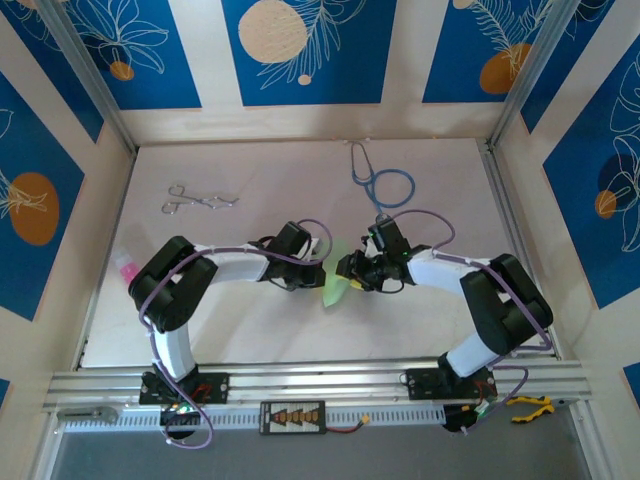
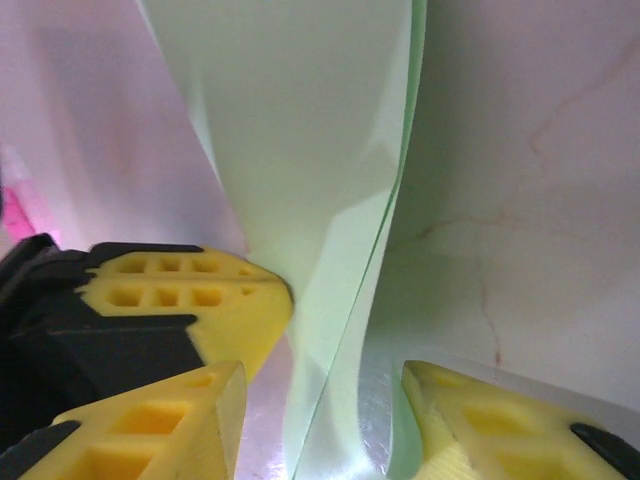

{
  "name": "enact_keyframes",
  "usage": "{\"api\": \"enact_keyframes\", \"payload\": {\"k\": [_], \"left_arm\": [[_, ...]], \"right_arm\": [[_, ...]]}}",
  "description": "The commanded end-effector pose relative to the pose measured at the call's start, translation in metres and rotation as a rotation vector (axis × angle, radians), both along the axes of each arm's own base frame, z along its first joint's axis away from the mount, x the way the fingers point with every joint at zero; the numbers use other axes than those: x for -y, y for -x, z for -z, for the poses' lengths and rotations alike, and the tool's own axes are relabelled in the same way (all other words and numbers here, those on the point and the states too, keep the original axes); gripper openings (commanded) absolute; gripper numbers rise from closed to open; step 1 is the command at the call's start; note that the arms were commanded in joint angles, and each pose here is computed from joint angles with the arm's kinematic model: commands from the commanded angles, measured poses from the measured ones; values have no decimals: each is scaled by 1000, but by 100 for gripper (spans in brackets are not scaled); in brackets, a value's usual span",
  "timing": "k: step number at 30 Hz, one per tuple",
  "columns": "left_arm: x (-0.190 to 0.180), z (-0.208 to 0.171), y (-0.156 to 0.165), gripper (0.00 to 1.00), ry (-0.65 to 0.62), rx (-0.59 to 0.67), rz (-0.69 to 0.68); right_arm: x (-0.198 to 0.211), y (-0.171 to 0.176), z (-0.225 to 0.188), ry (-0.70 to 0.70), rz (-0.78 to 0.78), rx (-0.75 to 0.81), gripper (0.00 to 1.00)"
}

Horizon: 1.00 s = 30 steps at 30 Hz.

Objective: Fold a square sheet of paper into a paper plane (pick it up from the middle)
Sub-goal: Turn over the paper at the center of the table.

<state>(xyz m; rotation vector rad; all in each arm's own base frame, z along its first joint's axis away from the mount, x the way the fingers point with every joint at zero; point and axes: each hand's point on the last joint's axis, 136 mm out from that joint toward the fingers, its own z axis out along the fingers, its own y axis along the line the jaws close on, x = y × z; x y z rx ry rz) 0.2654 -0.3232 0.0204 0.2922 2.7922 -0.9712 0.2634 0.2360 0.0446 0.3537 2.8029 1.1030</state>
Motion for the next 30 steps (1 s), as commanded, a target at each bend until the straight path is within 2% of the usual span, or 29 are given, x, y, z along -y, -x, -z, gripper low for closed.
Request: {"api": "enact_keyframes", "payload": {"k": [1, 11, 15, 30], "left_arm": [[-14, 20, 16, 0, -52, -71, 9], [-12, 19, 17, 0, -43, -71, 15], [-11, 16, 16, 0, -36, -66, 14], [-2, 2, 12, 0, 23, -40, 27]], "right_arm": [[-7, -11, -10, -50, -40, 39, 45], [-6, -25, -8, -100, -58, 60, 39], [-1, -29, 0, -81, -24, 43, 37], [7, -28, 16, -116, 19, 32, 24]]}}
